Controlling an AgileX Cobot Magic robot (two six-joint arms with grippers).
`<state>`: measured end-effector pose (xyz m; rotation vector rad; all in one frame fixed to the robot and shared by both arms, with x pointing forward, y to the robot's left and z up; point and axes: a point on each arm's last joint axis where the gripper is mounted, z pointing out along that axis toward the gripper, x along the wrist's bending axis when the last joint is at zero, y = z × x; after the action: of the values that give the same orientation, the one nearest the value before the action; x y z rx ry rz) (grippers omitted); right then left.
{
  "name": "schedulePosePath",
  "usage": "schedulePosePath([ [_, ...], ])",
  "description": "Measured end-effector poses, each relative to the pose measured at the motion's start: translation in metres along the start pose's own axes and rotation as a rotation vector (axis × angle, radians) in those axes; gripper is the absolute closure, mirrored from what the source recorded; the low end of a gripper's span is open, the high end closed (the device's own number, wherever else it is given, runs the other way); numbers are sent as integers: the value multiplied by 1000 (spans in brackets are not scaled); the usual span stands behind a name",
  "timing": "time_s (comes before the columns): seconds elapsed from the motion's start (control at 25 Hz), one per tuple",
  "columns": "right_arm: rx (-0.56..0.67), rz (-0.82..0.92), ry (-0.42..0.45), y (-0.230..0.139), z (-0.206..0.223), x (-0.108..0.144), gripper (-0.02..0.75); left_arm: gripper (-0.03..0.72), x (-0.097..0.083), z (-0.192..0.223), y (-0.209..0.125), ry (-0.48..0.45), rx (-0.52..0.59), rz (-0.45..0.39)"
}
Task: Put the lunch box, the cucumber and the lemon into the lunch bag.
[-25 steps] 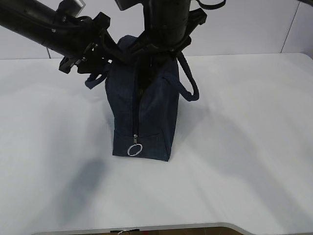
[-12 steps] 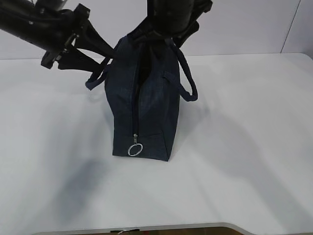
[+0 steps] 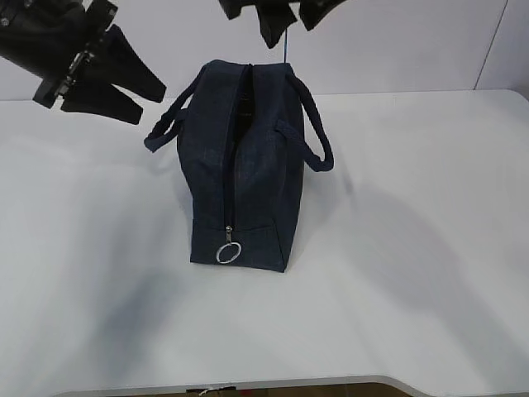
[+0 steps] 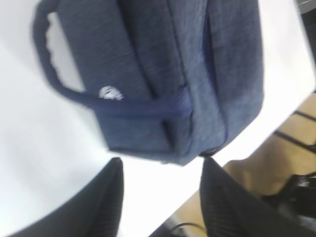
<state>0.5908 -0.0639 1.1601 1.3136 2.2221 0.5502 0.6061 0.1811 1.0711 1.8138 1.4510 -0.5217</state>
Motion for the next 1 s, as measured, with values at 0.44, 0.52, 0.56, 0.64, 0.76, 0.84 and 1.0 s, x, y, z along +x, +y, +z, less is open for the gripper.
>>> schedulePosePath([
  [0.44,-112,-7,47,-2,-61,-13,385,370,-22,-41,-21,271,12,153],
  [0.52,-124,-12,51,-2,-67,-13,385,384,-27,-46,-26,338,19,175],
  [0.56,-129,-21,53,-2,-69,-12,385,392,-31,-48,-28,358,17,184],
  [0.64,-140,-37,59,-3,-75,-10,385,407,-38,-54,-32,380,14,204],
  [0.76,-160,-63,70,-4,-84,-6,385,423,-48,-63,-37,386,-10,224],
  [0.84,-179,-80,76,-3,-87,-5,385,427,-51,-67,-39,388,-20,232],
  [1.0,-214,-105,82,-10,-82,-4,386,428,-56,-72,-42,387,-35,239],
])
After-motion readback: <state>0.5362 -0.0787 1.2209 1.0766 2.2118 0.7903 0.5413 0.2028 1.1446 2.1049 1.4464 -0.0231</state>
